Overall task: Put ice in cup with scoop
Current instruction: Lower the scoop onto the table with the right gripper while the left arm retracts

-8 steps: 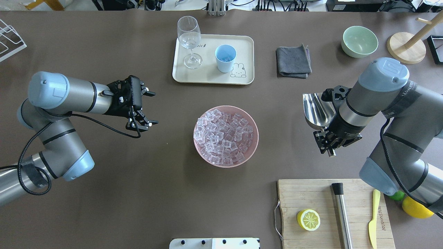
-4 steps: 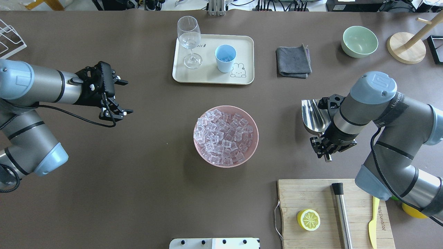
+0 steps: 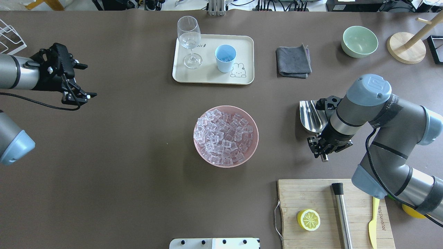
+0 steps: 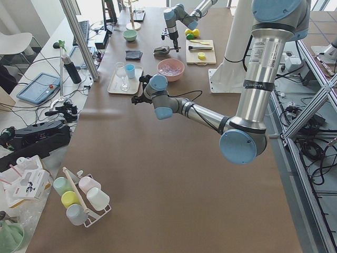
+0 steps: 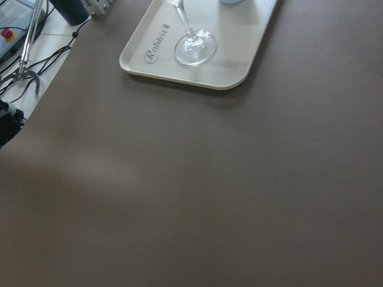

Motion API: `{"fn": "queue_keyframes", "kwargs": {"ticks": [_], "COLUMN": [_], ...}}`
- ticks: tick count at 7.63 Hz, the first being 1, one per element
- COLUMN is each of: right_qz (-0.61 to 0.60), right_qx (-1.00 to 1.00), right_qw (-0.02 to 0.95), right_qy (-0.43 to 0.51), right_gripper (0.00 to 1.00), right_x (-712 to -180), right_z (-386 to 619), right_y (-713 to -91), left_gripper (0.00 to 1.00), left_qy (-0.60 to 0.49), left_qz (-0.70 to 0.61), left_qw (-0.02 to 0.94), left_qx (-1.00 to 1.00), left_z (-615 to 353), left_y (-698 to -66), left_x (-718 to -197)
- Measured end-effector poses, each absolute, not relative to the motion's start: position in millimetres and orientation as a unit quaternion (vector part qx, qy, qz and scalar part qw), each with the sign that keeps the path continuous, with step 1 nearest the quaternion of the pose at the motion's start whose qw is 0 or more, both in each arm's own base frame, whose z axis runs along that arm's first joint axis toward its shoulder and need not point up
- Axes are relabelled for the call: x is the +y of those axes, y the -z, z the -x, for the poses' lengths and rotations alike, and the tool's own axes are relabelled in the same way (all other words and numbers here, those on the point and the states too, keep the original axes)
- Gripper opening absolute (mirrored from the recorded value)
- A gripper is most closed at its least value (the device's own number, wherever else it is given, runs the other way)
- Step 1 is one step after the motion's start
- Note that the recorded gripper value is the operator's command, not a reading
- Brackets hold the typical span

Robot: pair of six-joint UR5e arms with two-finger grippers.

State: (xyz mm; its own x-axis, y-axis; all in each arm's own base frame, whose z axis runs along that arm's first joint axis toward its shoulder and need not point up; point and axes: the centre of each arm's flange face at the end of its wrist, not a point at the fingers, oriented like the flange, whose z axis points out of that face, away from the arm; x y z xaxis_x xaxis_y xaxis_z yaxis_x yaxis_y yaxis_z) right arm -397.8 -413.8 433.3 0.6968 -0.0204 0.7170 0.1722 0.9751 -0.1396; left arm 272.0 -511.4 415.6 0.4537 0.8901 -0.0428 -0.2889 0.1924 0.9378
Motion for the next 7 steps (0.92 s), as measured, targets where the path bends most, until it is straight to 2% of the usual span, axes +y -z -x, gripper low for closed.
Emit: {"fn": "queue_keyframes", "kwargs": {"ticks": [4, 7], "right_qz": [0.094, 0.076], "right_qx": [-0.395, -0.406], "right_qw": [0.912, 0.910], "right_qy": [0.060, 0.051], "right_gripper": [1.00, 1.00], "right_x": [-413.9, -422.9], "right_z": [396.6, 376.0], "right_y": [-423.8, -405.9], "left_gripper": [0.98, 0.98], "left_qy": [-0.336, -0.261], "left_qz": [-0.405, -0.333], "left_qw": [0.809, 0.866], "left_qx": [0.261, 0.266], "left_z": [-151.2, -77.9], "left_y": [-476.7, -516.0], "left_x": [-541.2, -540.7]}}
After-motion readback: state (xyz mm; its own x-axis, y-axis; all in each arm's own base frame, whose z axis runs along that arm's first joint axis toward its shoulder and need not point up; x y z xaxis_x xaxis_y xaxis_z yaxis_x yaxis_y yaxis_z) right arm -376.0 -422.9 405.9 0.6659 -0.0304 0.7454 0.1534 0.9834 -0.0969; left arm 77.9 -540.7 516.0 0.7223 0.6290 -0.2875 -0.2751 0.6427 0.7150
